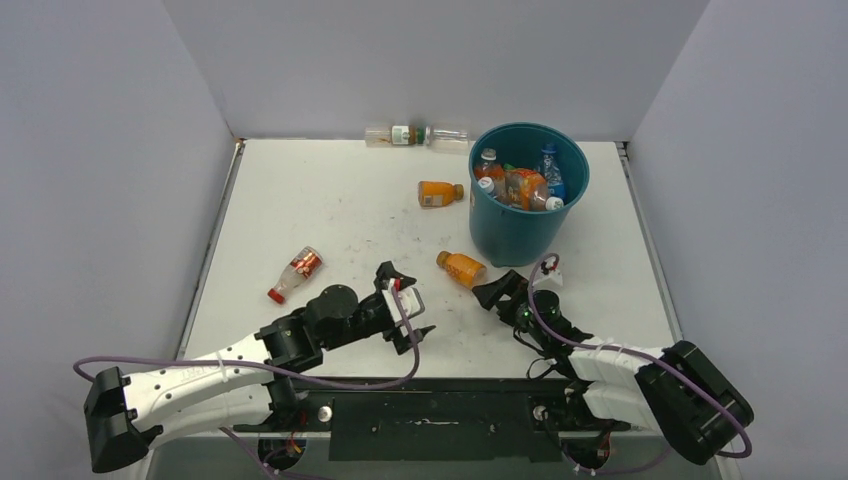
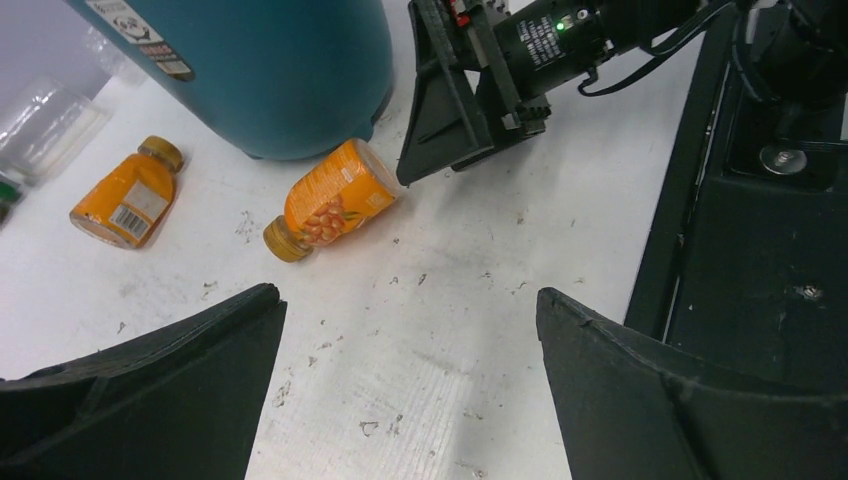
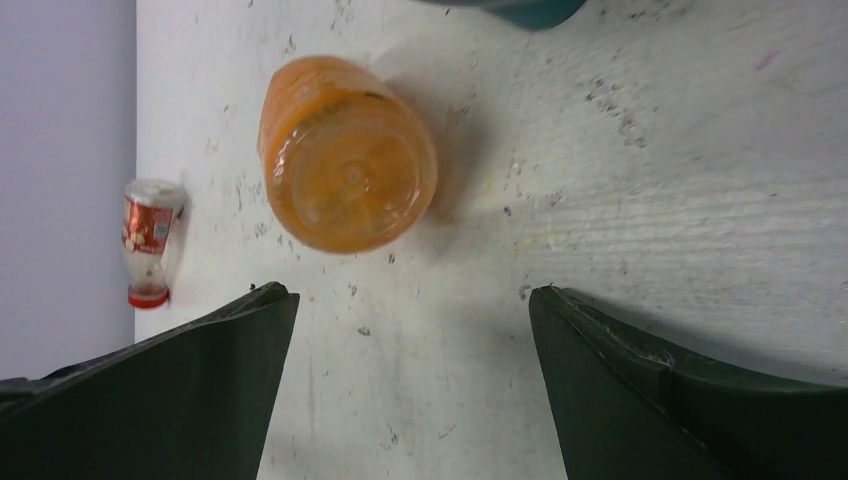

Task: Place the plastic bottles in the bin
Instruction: Pick up the plastic bottle at the center of the board.

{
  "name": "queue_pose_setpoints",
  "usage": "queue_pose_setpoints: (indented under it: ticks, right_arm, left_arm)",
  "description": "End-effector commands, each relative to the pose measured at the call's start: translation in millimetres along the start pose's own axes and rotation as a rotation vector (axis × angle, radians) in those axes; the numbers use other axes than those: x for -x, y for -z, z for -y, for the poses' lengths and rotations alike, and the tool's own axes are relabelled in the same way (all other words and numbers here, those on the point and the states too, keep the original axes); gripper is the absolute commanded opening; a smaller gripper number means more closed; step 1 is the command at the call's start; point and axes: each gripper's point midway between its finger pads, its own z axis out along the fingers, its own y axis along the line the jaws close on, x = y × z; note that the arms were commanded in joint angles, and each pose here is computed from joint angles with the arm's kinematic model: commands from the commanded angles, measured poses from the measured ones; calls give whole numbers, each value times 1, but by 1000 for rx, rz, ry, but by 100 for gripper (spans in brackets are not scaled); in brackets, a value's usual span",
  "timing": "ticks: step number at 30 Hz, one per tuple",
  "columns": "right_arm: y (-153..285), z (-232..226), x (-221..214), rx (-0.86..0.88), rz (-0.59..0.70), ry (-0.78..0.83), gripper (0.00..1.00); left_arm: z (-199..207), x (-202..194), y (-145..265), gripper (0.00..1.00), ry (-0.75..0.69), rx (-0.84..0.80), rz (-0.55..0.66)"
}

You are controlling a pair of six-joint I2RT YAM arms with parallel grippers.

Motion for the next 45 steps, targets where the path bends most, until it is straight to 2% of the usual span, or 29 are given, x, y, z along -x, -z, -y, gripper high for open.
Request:
queue_pose_setpoints:
  ticks: [1,7,11,18,29,39,45]
  right_arm:
    - [-6,-14,46,39,236,-65,90]
    - [-18,-17,53,63,273,-84,90]
    - [-30,-27,45,124,241,-99,90]
    - [-28,-27,41,182,251,-164,89]
    - [-35,-51,39,243,237,-155,90]
    - [-59,-45,31,151,244,-153,90]
    - [-70,-23,30,63,274,-198,90]
  left_arm:
    - [-2,15,8,96,-57,39,46]
    - [-5,23,11,96,-39,57,76]
    - [-4,21,10,96,-45,54,74]
    - [1,22,10,96,-44,29,85]
    - [4,19,6,96,-44,14,70]
    - [7,19,5,96,-39,2,69]
    - [10,19,5,96,-44,-4,68]
